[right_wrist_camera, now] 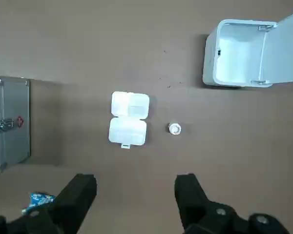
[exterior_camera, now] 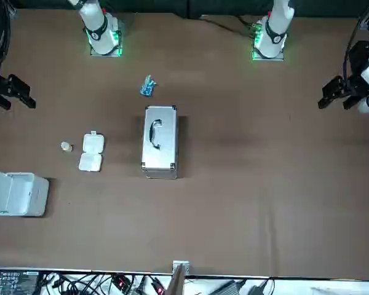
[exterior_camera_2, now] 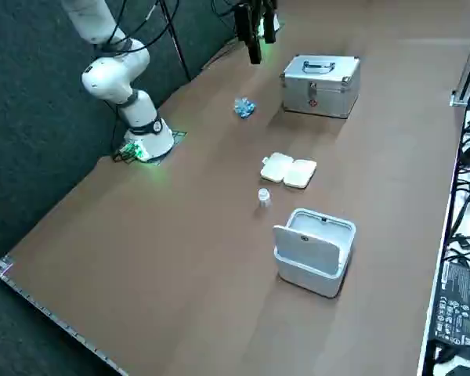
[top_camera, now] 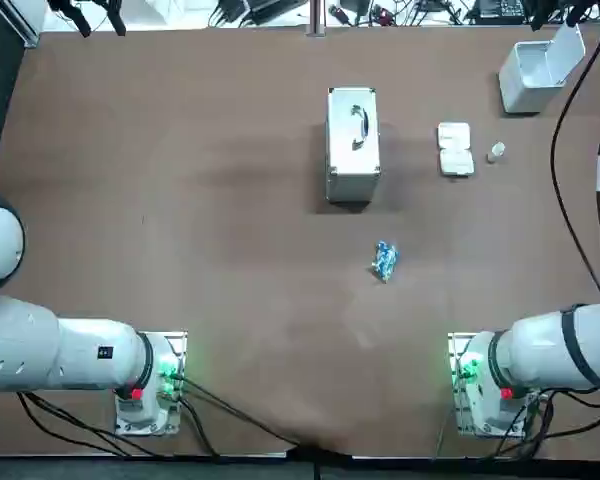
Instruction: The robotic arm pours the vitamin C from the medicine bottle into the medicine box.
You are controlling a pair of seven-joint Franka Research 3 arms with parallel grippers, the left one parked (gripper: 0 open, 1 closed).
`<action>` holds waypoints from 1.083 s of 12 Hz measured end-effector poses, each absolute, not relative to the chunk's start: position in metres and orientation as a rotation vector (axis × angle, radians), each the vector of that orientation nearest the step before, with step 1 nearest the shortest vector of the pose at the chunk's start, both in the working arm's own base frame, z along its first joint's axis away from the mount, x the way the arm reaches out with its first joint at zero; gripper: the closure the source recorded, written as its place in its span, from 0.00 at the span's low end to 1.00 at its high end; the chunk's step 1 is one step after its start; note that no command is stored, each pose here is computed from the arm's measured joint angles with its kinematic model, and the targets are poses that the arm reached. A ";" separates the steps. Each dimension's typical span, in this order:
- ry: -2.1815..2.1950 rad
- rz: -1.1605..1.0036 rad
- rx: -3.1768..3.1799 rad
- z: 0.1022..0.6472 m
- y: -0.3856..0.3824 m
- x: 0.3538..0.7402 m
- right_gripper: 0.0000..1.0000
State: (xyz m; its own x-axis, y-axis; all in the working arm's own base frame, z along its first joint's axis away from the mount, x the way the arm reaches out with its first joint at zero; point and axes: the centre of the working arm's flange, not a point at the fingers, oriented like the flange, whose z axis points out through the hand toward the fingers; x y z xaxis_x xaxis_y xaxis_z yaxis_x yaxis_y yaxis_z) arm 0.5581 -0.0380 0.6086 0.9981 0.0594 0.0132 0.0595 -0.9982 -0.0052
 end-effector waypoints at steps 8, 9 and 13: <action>-0.098 0.002 -3.133 0.602 -0.036 0.560 0.00; -0.096 0.014 -3.131 0.599 -0.037 0.560 0.00; -0.036 0.112 -3.072 0.585 -0.054 0.556 0.00</action>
State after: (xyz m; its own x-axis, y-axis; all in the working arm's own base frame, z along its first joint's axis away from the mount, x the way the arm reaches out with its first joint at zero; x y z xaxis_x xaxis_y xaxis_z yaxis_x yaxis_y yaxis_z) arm 0.5564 -0.0542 0.5845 0.9971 0.0261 -0.0719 0.0211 -0.9974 -0.0685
